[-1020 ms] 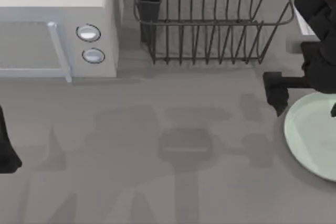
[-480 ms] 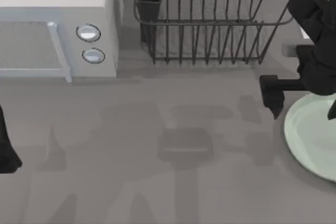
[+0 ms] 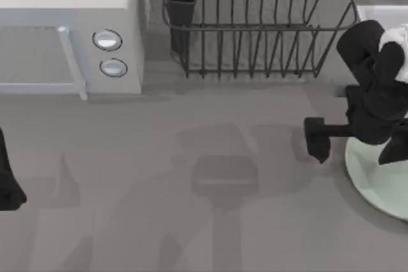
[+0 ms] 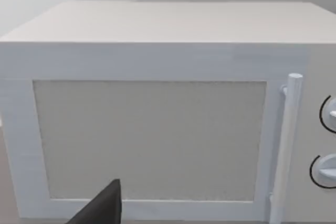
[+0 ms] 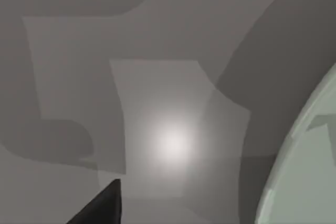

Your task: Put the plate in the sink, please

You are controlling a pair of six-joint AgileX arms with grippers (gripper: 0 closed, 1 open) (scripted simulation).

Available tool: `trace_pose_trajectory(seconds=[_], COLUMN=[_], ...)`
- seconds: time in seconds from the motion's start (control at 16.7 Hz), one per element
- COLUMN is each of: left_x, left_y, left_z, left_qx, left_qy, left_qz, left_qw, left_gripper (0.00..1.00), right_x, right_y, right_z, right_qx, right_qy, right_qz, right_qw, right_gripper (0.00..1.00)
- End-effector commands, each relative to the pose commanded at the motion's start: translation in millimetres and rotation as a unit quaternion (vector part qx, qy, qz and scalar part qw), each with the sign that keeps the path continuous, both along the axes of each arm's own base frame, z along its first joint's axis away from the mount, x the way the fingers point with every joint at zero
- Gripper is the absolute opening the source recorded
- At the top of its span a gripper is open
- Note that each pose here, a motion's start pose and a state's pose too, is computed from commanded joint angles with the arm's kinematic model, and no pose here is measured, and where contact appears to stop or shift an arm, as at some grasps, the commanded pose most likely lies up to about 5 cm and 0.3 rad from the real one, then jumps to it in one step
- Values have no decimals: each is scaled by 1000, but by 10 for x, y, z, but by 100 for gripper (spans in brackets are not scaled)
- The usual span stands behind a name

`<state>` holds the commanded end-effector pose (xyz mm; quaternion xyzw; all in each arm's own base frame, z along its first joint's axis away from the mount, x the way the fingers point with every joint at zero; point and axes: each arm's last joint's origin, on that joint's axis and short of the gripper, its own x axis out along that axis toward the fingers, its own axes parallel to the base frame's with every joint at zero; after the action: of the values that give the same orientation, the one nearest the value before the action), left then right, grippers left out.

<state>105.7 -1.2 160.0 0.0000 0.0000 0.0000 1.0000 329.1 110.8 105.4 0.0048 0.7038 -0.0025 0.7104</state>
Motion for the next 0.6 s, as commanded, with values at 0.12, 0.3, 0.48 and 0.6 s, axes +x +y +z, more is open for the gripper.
trace_pose_trajectory(seconds=[0.12,0.3,0.48,0.6], left_x=[0,0,0,0], left_y=[0,0,0,0], left_z=[0,0,0,0], left_qx=[0,0,0,0], left_qy=[0,0,0,0], left_qz=[0,0,0,0], left_qw=[1000,1000,1000,1000], left_gripper=[100,100,100,100], right_x=[-24,-25,-25,-25], right_y=[-6,-6,-6,-6], right_z=[-101,-104,-104,-104], right_qx=[-2,-2,-2,-2], right_qy=[4,5,5,5], right_qz=[0,0,0,0], right_qw=[1000,1000,1000,1000], right_gripper=[100,100,85,70])
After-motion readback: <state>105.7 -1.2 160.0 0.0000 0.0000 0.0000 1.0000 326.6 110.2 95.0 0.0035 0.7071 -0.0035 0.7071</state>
